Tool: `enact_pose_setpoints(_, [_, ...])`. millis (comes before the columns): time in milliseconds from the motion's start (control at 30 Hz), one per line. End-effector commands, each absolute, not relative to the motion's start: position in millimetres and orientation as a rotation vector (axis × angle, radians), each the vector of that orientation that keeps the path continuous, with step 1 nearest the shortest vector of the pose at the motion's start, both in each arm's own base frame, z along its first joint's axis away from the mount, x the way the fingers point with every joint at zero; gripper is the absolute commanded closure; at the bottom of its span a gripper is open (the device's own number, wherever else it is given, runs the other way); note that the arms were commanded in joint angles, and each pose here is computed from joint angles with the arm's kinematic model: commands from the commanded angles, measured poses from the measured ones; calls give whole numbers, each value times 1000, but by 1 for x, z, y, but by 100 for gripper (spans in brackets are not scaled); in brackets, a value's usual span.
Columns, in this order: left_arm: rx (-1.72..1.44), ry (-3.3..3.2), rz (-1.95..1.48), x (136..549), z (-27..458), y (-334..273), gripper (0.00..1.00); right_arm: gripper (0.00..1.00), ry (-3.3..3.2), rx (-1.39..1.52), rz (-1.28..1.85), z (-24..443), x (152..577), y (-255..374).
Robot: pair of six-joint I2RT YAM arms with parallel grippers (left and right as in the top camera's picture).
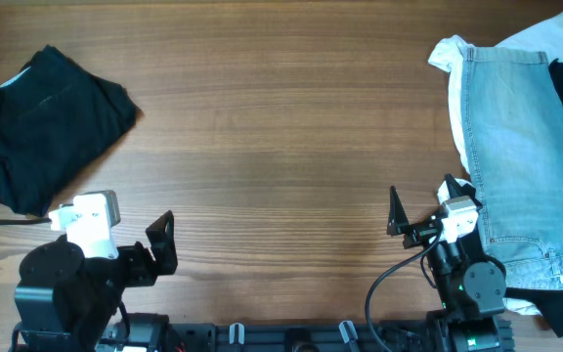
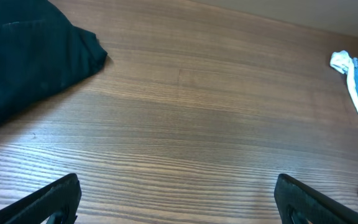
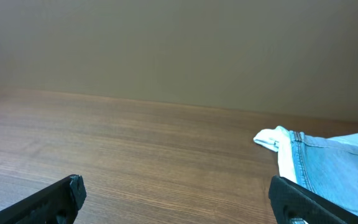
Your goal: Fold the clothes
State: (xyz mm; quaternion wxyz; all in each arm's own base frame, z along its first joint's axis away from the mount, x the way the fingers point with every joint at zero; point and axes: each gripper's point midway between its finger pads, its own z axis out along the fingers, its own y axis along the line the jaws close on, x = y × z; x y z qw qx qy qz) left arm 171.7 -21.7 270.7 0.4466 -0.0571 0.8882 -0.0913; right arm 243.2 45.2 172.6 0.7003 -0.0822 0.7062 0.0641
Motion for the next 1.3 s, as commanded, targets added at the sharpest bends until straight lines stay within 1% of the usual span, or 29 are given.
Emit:
enact_pose_setpoints(0, [-151,2197,-215,172,270,-20,0,0,1558,-189,130,176,243,45])
enact_pose_setpoints(267, [-151,2197,-215,172,270,-20,0,0,1558,-189,130,176,243,45])
enact_pose_setpoints(333, [-158,2201,-211,170,264,-19,0,0,1558,-189,130,176,243,45])
enact_pose_setpoints(400, [-191,2208,-194,165,247,-13,0,0,1558,-189,130,176,243,45])
enact_pose_setpoints(467, [-222,2142,-182,175,232,-8,0,0,1558,-189,130,176,243,45])
enact_pose_setpoints(567, [-240,1949,-170,207,193,0,0,0,1558,-189,130,176,243,45])
enact_pose_setpoints(667, [-185,1750,-211,232,179,-5,0,0,1558,-189,130,176,243,45])
enact_pose_setpoints(733, [-165,1623,-214,241,181,-4,0,0,1558,-189,130,176,243,45])
enact_pose_setpoints(933, [-167,1635,-213,246,158,-4,0,0,1558,-189,130,176,243,45])
enact_pose_setpoints(1267, [-167,1635,-214,246,158,-4,0,0,1558,-189,130,176,243,45])
